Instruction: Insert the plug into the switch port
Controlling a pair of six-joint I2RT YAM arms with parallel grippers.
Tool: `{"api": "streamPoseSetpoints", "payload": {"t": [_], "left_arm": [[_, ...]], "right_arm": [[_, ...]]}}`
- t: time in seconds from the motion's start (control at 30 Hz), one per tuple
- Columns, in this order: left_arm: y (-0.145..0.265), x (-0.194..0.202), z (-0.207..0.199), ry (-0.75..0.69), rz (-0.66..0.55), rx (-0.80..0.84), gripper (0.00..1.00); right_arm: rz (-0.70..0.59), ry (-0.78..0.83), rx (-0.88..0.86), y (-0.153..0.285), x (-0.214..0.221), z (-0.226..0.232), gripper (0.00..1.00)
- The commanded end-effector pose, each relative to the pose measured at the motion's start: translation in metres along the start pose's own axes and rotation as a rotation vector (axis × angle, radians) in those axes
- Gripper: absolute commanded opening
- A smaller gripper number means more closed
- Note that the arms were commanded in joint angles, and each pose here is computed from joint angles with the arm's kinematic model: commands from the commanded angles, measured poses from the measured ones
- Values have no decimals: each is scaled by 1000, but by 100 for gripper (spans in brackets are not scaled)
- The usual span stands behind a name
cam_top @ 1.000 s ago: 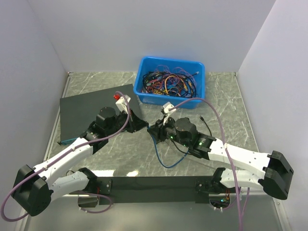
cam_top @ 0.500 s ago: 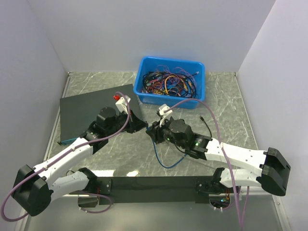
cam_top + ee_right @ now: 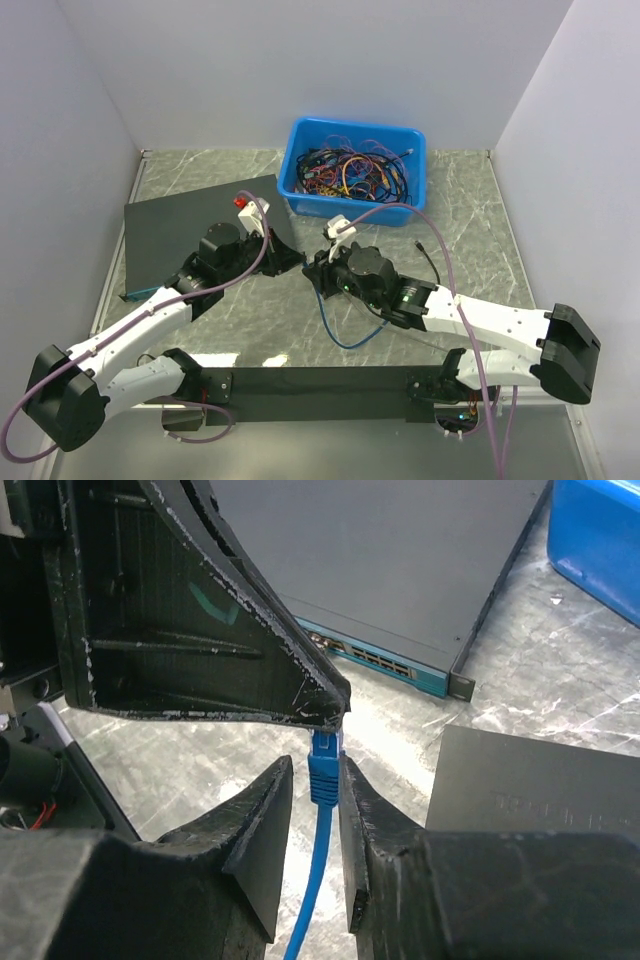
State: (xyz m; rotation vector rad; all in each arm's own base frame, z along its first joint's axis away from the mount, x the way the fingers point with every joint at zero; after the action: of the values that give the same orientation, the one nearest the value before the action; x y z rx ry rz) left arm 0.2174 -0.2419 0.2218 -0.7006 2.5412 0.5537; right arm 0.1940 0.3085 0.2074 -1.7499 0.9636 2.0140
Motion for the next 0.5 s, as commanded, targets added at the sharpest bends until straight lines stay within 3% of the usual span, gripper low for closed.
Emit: {"api": "streamPoseSetpoints", "payload": {"t": [0.0,0.13,0.27,0.47], "left_arm": [[4,-7,-15,-24,-29,48,0],[6,-9,-16,-28,-33,51,0],[7,-9,-17,-28,-35,53,1],[8,-9,-17,-31,-37,48,0]], "right_arm": [[-28,-4,32,-4,-18,-1,32],[-16,-3,45,-5,-16,-3,33],[7,-7,61,-9,-12,-4,39],[-17,-19,66,-6,-16,-5,36]]}}
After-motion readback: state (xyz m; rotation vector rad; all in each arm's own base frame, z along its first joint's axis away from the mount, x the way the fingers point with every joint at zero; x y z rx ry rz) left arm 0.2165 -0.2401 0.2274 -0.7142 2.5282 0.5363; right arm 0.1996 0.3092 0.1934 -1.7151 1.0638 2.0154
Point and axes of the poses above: each gripper's point midway between its finger pads, its own y axis back along the fingers, its own z axis along the line the jaws close on, x = y × z, the point moved 3 cm from there along y, back along the fingers, and after that the axes turned 13 degrees about y, right-handed, at the moved point
